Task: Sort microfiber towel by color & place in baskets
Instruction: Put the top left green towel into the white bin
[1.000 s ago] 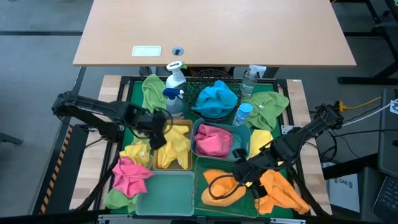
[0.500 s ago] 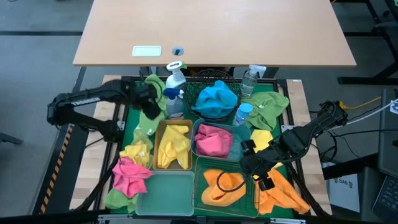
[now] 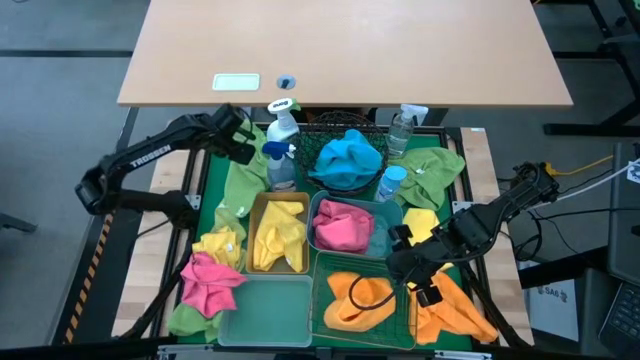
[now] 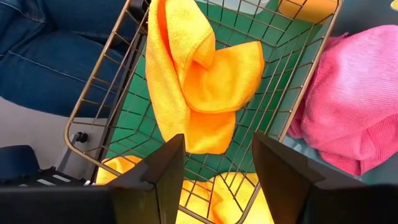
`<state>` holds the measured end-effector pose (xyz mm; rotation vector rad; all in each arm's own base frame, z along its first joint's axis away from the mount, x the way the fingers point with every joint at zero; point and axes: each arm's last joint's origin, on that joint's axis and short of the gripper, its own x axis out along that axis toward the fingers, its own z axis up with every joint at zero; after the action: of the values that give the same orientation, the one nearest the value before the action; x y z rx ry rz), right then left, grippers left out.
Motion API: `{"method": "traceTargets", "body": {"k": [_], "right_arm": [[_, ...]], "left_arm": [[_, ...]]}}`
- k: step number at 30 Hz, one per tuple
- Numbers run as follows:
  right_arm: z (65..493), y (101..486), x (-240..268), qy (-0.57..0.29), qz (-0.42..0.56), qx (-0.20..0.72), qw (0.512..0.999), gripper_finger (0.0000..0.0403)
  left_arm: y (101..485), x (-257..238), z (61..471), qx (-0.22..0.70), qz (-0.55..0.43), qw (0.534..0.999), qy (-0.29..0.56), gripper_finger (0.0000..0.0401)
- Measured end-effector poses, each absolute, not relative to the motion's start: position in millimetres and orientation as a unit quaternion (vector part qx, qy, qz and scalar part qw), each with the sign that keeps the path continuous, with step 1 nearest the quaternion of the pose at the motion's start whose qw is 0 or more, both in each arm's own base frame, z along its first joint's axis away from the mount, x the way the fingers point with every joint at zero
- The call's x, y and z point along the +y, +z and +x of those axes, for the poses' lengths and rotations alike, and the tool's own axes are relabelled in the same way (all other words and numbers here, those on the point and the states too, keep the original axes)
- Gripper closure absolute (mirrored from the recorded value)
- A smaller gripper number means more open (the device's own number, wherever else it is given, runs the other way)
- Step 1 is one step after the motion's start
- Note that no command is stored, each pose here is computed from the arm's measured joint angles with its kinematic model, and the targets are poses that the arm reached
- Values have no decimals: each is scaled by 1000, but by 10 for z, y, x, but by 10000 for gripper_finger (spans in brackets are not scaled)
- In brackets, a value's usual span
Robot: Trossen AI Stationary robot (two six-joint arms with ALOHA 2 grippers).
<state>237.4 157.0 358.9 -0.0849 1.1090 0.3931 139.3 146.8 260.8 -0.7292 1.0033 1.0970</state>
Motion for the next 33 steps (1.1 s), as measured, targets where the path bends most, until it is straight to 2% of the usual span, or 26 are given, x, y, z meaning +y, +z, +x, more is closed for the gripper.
{"method": "traceTargets", "body": {"k": [10, 24, 33], "right_arm": [[2375, 3589, 1569, 185, -40, 523, 831, 216], [2360, 3578, 1559, 182, -43, 532, 826, 216], [2361, 3578, 1557, 182, -43, 532, 826, 216]], "left_arm": [[2403, 1559, 1216, 451, -350, 638, 517, 282], [1977, 1692, 1211, 381, -400, 630, 546, 282], [1790, 1772, 1272, 374, -418, 614, 556, 282]]}}
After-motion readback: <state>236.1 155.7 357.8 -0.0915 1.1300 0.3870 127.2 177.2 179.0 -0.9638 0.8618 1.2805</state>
